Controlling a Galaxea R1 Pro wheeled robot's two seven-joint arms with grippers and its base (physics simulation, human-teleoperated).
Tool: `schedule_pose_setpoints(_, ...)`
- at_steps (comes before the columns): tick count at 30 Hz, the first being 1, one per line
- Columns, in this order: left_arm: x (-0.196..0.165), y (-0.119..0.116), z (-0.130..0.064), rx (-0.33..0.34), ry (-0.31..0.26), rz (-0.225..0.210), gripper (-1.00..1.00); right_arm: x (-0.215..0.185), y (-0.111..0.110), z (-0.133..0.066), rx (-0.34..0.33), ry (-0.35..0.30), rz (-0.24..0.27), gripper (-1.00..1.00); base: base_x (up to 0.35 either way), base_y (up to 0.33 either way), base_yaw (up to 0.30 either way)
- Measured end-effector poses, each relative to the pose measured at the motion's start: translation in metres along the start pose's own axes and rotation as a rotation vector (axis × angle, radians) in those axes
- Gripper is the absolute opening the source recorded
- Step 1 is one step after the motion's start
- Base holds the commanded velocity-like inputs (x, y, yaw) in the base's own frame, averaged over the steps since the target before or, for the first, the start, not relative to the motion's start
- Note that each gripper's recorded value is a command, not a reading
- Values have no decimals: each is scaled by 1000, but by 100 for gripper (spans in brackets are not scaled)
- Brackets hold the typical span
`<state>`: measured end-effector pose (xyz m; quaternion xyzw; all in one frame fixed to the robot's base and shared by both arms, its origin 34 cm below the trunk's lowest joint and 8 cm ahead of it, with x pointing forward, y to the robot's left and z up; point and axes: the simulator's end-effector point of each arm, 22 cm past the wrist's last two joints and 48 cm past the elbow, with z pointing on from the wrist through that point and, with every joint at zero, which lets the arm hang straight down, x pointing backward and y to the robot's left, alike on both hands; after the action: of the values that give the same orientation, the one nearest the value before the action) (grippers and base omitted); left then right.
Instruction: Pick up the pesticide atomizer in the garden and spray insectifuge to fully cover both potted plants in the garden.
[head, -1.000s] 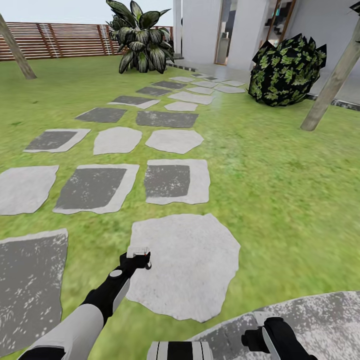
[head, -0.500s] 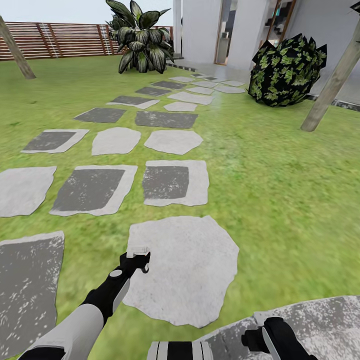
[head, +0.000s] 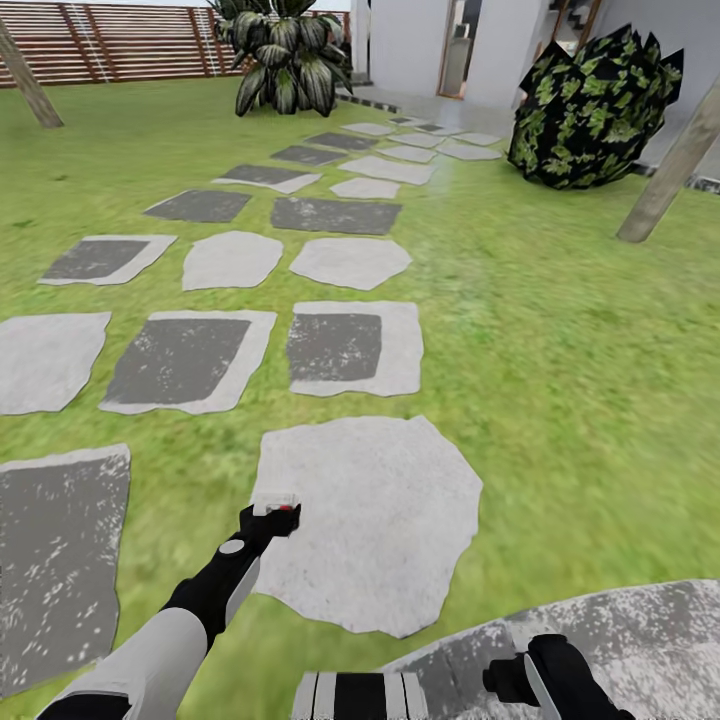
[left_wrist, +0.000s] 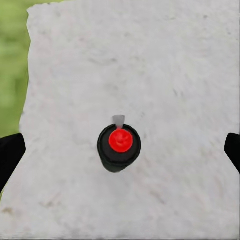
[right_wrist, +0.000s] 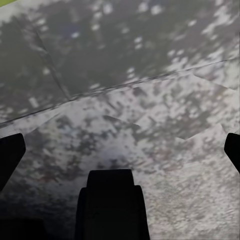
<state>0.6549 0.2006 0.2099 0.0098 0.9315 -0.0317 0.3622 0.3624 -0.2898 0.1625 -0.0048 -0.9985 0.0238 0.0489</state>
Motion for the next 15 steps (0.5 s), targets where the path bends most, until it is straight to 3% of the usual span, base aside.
schedule_pose_setpoints(8,27,1,10,0,44,-3,100,14,0,14,1,44,-2,100,0,0,65)
schedule_pose_setpoints(15,29,1,10,0,46,-3,100,15,1,15,0,46,-2,100,0,0,12)
